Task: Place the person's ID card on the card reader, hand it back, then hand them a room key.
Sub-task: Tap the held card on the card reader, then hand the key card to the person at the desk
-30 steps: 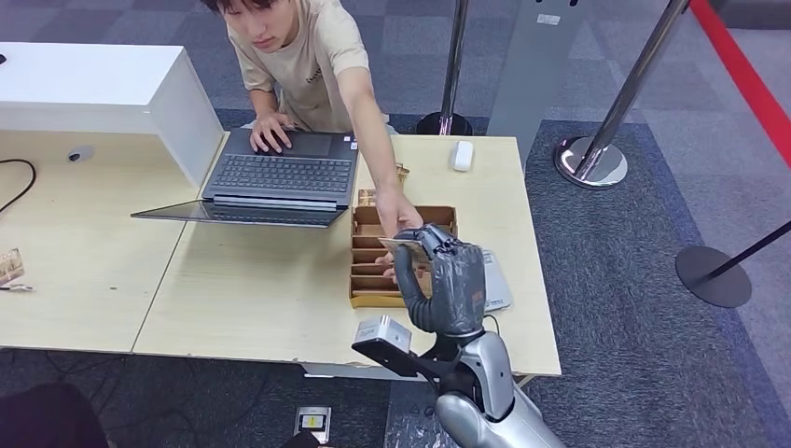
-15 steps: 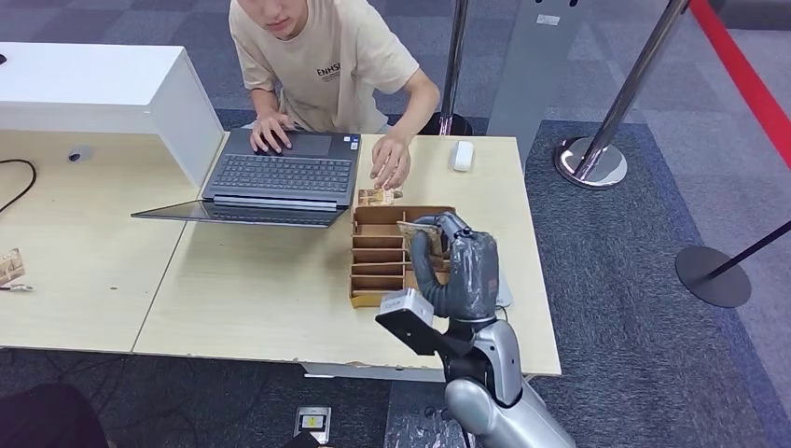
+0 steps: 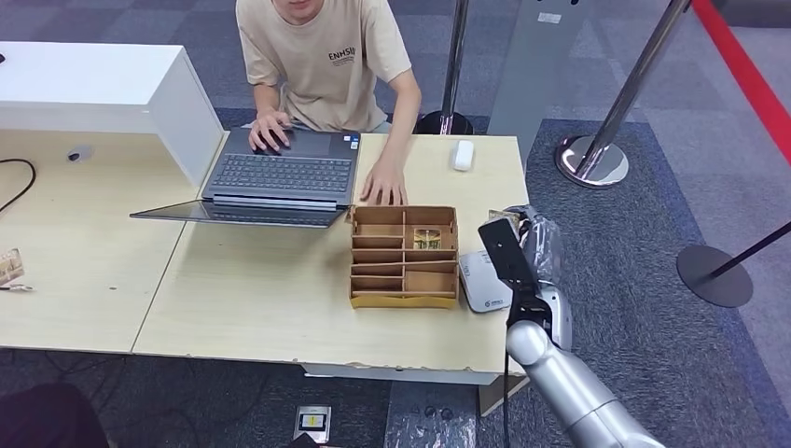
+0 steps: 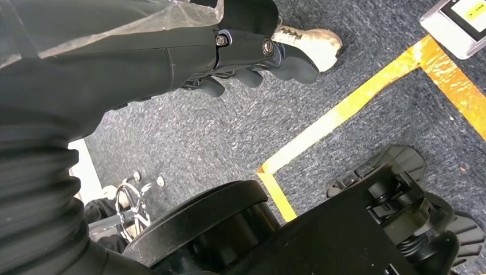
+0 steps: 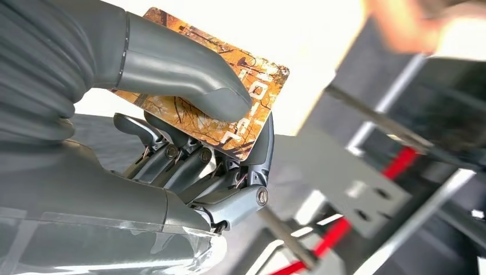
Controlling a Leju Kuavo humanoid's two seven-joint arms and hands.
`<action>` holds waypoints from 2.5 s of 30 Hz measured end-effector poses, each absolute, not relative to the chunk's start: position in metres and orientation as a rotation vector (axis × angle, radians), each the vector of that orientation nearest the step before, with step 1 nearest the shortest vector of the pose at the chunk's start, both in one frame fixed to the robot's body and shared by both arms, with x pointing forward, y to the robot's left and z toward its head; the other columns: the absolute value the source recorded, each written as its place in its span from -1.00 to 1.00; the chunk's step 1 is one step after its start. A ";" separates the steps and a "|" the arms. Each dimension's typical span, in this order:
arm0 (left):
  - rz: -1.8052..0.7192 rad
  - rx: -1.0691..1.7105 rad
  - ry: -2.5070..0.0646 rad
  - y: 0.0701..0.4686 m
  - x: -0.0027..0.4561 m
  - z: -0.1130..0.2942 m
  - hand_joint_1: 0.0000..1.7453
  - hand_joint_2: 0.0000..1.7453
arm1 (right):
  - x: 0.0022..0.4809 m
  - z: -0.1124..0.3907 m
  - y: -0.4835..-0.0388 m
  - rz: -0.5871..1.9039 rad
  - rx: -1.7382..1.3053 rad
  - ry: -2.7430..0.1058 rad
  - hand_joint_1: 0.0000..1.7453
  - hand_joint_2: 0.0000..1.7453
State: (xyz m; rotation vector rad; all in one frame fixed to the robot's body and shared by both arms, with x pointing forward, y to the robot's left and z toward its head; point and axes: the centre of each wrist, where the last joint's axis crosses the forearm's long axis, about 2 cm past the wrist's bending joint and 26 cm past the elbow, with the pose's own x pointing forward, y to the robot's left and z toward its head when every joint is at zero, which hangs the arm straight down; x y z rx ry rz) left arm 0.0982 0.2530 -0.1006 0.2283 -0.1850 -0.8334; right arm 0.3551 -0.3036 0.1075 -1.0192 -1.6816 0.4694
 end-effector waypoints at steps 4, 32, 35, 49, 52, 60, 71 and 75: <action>-0.828 0.227 -0.184 0.252 0.097 -0.101 -1.00 1.00 | 0.347 0.084 -0.315 0.475 -0.989 -1.591 1.00 1.00; -0.818 0.224 -0.187 0.249 0.097 -0.101 -1.00 1.00 | 0.323 0.035 -0.308 0.501 -0.885 -1.454 1.00 1.00; -0.818 0.224 -0.186 0.249 0.096 -0.101 -1.00 1.00 | 0.336 0.055 -0.300 0.443 -0.883 -1.524 1.00 1.00; -0.861 0.215 -0.193 0.249 0.104 -0.099 -1.00 1.00 | 0.394 0.228 -0.248 0.352 -0.789 -1.980 1.00 1.00; -0.873 0.207 -0.200 0.248 0.109 -0.098 -1.00 1.00 | 0.408 0.255 -0.236 0.464 -0.794 -2.033 1.00 1.00; -0.889 0.201 -0.233 0.241 0.125 -0.093 -1.00 1.00 | 0.441 0.277 -0.201 0.900 -1.024 -2.000 1.00 1.00; -1.123 0.151 -0.296 0.234 0.126 -0.092 -1.00 1.00 | 0.454 0.253 -0.164 1.414 -1.151 -1.807 -0.02 1.00; -1.135 0.143 -0.293 0.233 0.126 -0.092 -1.00 1.00 | 0.454 0.240 -0.165 1.481 -1.148 -1.751 -1.00 1.00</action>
